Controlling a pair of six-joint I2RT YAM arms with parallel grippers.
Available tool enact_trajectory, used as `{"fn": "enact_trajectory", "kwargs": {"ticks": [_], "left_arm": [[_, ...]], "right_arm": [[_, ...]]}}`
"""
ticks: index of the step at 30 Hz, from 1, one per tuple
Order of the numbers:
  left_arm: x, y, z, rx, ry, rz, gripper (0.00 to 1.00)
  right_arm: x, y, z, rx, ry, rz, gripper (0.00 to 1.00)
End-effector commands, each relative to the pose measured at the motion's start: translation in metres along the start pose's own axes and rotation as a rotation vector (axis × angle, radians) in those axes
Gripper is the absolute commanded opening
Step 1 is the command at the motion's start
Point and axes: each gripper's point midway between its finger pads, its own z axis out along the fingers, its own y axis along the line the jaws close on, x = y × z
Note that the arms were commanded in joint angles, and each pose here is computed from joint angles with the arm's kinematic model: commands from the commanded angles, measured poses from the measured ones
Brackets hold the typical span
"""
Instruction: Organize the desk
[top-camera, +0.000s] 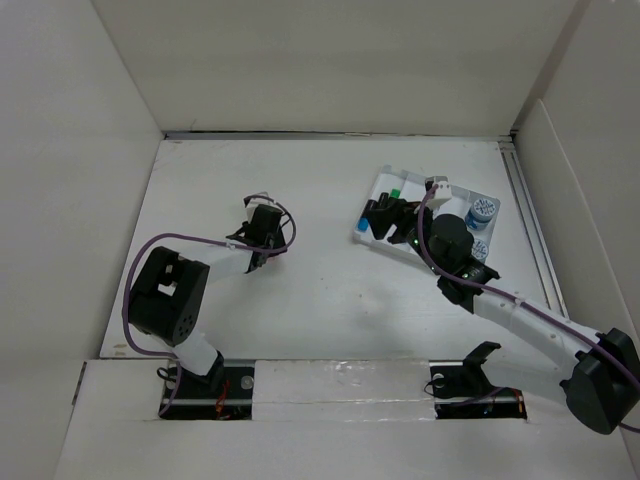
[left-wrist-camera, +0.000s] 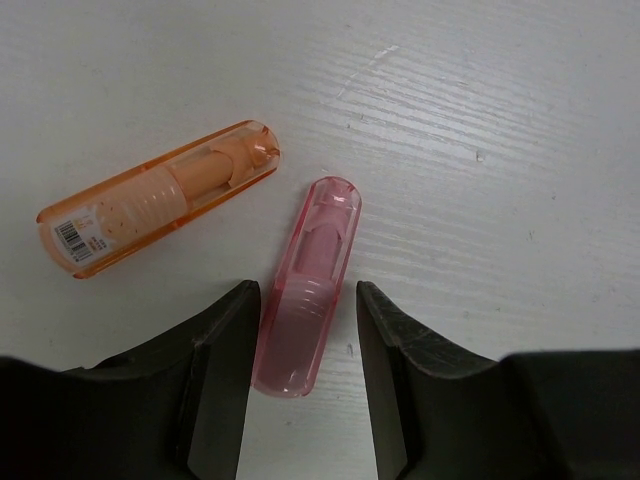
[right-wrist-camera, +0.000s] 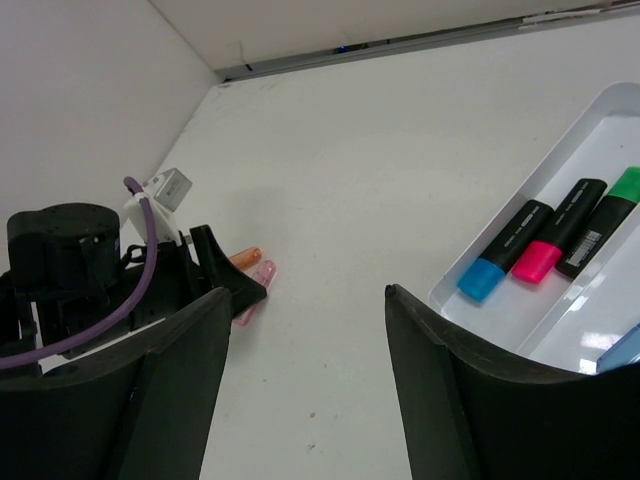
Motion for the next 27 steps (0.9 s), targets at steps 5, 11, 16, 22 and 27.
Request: {"fn": "enact_trajectory", "kwargs": {"ticks": [5,11,16,22,27], "left_arm": [[0.003,-0.005,-0.005,0.020,0.035,-0.021,0.39],[0.003,0.000,-0.004,-0.013,0.038,-0.025,0.38],[0.010,0.003,-0.004,-0.088,0.041,0.009,0.39],[0.020,0.006,-0.009,-0.202,0.038,0.077,0.31],[0.014,0.004,-0.012,-0.196,0.017,0.056,0.06]], "right_arm": [[-0.028,0.017,0.003,-0.052,-0.067,0.001,0.69],[-0.028,0.016,0.003,-0.048,-0.067,0.000,0.70],[-0.028,0.018,0.003,-0.056,-0.063,-0.002,0.71],[-0.031,0.020,0.000,-0.062,-0.073,-0.001,0.71],[-0.035,0.020,-0.003,-0.060,-0.085,0.003,0.70]]}}
